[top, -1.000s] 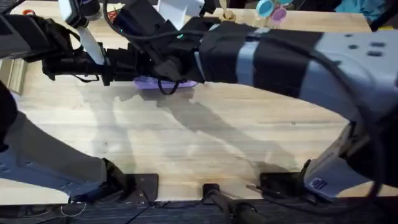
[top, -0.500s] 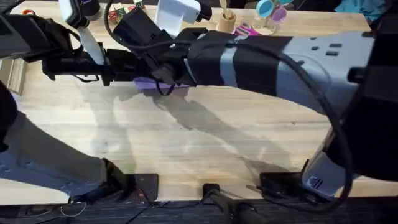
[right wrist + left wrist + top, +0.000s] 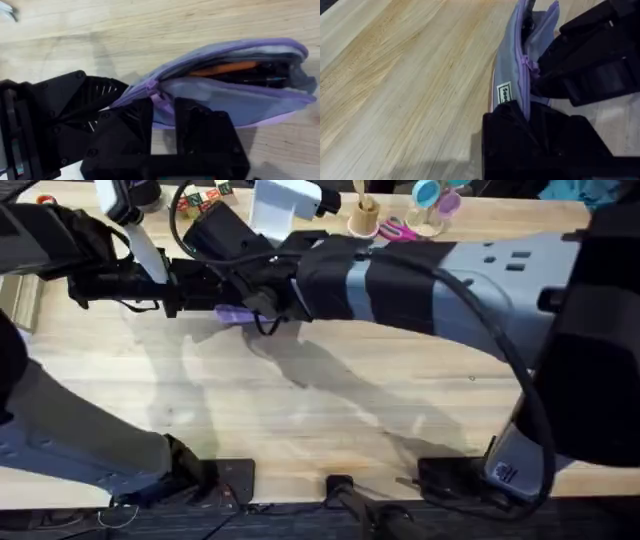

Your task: Unzip the bag, pick up the pens from the table one at a time and place them inside, then zip the bag closed.

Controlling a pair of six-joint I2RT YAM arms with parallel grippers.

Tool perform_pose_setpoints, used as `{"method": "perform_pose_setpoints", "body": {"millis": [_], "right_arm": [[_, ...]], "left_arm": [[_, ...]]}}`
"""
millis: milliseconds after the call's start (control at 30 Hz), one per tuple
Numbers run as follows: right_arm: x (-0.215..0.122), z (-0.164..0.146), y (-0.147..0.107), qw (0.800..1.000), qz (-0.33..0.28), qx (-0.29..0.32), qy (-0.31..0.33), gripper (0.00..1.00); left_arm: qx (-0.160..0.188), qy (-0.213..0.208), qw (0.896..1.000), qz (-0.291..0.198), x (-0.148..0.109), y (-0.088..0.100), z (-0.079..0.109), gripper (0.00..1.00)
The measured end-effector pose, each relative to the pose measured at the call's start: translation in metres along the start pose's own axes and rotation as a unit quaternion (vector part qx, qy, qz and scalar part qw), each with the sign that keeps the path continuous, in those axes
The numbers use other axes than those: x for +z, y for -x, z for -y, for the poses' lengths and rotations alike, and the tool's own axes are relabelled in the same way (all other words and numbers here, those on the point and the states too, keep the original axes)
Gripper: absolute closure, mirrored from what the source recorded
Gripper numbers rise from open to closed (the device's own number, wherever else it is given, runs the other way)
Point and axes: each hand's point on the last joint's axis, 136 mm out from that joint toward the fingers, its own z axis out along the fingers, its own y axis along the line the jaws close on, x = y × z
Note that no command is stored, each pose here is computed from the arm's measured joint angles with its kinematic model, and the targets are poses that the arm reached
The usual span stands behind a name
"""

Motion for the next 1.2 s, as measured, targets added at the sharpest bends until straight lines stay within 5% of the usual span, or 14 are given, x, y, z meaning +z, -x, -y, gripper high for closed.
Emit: {"method": "perform_pose_setpoints", "body": {"millis": [233, 700, 1200], "right_arm": [[0.000, 0.000, 0.001, 1.000, 0.001, 0.000, 0.001, 0.966], [-0.001, 0.000, 0.005, 0.995, 0.001, -0.099, 0.004, 0.970], [-0.019, 0.004, 0.035, 0.993, 0.020, -0.119, 0.010, 0.972]], "left_arm": [[0.001, 0.000, 1.000, 0.000, 0.000, 0.000, 0.000, 0.958], [0.001, 0.000, 1.000, 0.001, 0.000, 0.000, 0.000, 0.958], [0.000, -0.001, 1.000, 0.002, 0.000, 0.001, 0.000, 0.958]]}}
